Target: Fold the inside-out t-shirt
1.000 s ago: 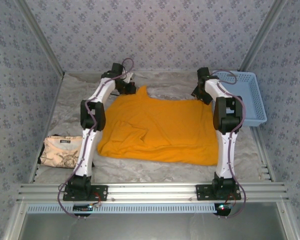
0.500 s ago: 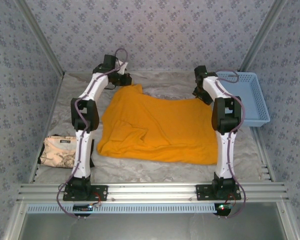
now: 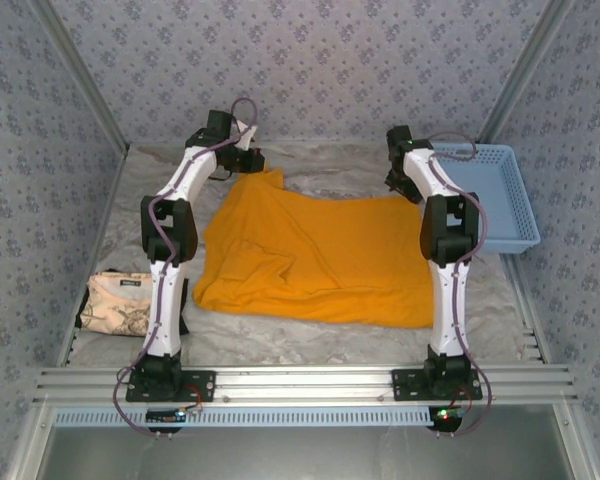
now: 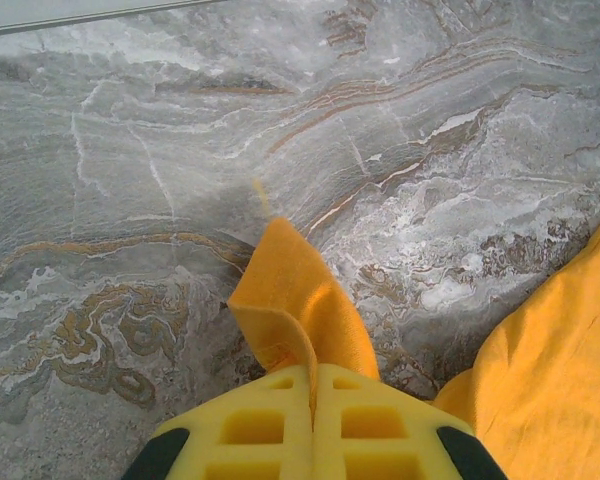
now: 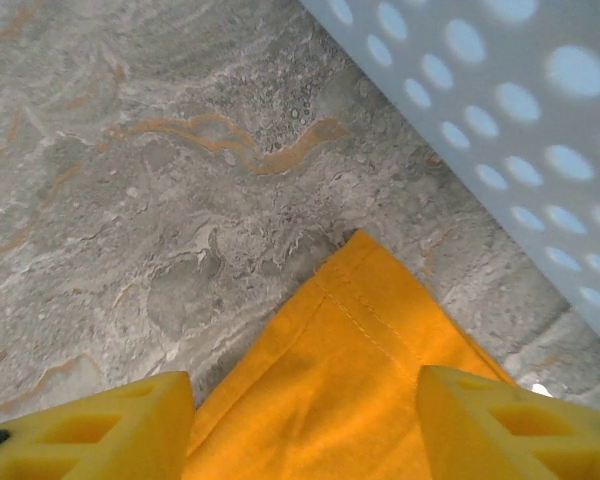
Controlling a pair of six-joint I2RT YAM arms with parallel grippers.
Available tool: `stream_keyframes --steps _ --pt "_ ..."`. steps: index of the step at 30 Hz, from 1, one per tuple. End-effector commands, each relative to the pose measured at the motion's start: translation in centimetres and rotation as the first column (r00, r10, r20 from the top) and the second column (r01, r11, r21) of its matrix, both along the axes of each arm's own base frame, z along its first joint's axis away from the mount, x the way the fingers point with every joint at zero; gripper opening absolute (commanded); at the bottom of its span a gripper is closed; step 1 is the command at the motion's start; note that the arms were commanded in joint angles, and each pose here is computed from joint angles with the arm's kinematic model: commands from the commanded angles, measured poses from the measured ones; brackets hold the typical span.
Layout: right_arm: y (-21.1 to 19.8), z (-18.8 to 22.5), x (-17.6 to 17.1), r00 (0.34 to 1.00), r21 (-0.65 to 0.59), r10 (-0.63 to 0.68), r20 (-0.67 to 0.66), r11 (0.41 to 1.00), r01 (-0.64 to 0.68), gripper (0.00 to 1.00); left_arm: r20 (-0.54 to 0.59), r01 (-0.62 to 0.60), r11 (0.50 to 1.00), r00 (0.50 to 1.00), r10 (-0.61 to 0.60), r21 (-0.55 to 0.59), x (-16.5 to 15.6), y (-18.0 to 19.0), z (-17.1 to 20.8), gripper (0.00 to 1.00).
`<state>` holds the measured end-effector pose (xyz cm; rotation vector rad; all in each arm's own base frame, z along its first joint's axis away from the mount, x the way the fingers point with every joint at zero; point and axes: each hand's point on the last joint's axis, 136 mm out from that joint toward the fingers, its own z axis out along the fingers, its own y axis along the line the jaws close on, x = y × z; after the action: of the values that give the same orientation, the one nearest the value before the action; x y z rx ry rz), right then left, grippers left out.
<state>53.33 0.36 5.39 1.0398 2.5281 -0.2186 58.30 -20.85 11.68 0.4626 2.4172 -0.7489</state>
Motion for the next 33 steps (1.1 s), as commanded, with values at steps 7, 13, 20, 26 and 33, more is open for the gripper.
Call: stream_keyframes --steps 7,13,20,26,33 --pt "-0.1 -4.1 0.4 0.998 0.022 -0.034 -0.053 0.999 0.036 0.29 -0.086 -0.072 0.997 0.994 0.071 -0.006 0.9 2.1 -2.4 0.36" --pt "-0.6 -2.4 1.2 1.000 -0.006 -0.029 0.003 1.000 0.029 0.00 -0.145 -0.264 0.964 0.953 0.267 0.039 2.8 4.8 -4.6 0.58" --pt "-0.4 -1.1 2.0 0.999 0.019 0.002 0.035 1.000 -0.002 0.00 -0.170 -0.319 0.946 0.930 0.325 0.063 4.0 5.7 -6.4 0.55" --pt "-0.3 -0.6 2.2 0.999 0.032 0.013 0.044 0.999 -0.014 0.00 -0.154 -0.261 0.963 0.951 0.268 0.067 3.9 4.1 -7.9 0.54" --pt "-0.6 0.0 2.2 0.998 0.045 0.008 0.056 0.999 -0.010 0.00 -0.182 -0.163 0.986 0.971 0.158 -0.016 3.1 1.6 -8.2 0.21"
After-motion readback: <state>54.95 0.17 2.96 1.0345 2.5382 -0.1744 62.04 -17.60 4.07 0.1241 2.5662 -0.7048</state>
